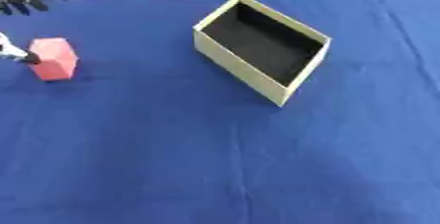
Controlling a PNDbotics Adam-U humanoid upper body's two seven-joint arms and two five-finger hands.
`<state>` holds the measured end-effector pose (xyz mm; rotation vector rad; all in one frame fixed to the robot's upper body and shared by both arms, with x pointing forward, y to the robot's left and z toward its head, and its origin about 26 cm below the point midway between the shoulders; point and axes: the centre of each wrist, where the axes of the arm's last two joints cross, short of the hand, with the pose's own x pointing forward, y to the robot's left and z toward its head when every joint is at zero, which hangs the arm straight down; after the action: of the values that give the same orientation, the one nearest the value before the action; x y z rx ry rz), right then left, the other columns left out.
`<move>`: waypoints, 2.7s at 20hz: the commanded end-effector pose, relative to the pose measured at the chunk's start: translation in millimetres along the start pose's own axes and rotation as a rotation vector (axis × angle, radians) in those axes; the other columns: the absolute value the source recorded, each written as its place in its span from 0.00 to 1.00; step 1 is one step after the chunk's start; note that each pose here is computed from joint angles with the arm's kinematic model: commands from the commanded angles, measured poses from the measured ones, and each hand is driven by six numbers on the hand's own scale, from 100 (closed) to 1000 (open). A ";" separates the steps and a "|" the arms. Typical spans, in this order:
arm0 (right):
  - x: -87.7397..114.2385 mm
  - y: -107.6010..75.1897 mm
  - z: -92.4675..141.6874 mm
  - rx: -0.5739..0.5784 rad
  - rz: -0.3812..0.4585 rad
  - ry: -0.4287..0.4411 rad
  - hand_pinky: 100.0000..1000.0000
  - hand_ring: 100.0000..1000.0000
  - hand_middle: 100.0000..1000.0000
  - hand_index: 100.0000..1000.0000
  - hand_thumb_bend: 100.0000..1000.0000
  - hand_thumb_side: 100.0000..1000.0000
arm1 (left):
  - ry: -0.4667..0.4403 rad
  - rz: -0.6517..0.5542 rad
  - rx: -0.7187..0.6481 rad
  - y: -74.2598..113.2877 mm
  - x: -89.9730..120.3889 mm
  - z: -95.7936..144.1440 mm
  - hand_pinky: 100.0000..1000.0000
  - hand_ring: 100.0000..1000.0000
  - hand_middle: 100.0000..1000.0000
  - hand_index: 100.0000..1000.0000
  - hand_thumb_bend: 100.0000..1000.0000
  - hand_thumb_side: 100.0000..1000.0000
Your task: Pick up objects on the table and place them in the box.
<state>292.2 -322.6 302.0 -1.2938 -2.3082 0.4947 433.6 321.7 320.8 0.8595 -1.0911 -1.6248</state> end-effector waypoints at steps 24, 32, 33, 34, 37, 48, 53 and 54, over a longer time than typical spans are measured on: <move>6.2 -8.3 -9.0 -0.017 0.007 -0.040 0.83 0.80 0.81 0.84 0.00 0.99 | 0.148 0.026 0.007 -7.0 -21.8 -13.8 0.89 0.94 0.92 0.97 0.62 0.31; 7.3 -8.2 -10.1 -0.020 0.002 -0.046 0.83 0.79 0.81 0.84 0.00 0.99 | 0.190 0.021 0.039 -8.3 -24.6 -17.7 0.90 0.96 0.94 0.97 0.63 0.30; 7.4 -8.2 -10.3 -0.020 0.002 -0.046 0.83 0.79 0.81 0.84 0.00 0.99 | 0.195 0.020 0.042 -8.8 -25.0 -18.3 0.90 0.96 0.94 0.97 0.63 0.30; 7.6 -8.2 -10.4 -0.021 0.001 -0.047 0.83 0.79 0.81 0.84 0.00 0.99 | 0.197 0.020 0.044 -9.3 -25.3 -19.0 0.90 0.96 0.94 0.97 0.62 0.30; 7.9 -8.3 -10.8 -0.021 0.000 -0.048 0.83 0.79 0.81 0.83 0.00 0.99 | 0.207 0.021 0.051 -10.4 -26.7 -20.3 0.90 0.95 0.93 0.97 0.62 0.29; 8.2 -7.6 -10.8 -0.018 -0.001 -0.045 0.83 0.80 0.81 0.84 0.00 1.00 | 0.224 0.018 0.059 -12.5 -29.9 -22.3 0.84 0.89 0.86 0.95 0.53 0.19; 7.6 -7.2 -9.8 -0.014 0.001 -0.040 0.83 0.80 0.81 0.84 0.00 1.00 | 0.203 0.032 0.057 -11.1 -29.4 -22.2 0.80 0.86 0.84 0.93 0.38 0.00; 7.6 -7.1 -9.6 -0.013 0.001 -0.040 0.83 0.80 0.81 0.84 0.00 1.00 | 0.199 0.035 0.057 -10.6 -29.2 -21.9 0.79 0.86 0.83 0.92 0.36 0.00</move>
<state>293.0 -318.8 307.7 -1.2849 -2.3287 0.5003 461.9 338.3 287.4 0.9800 -0.9914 -1.4725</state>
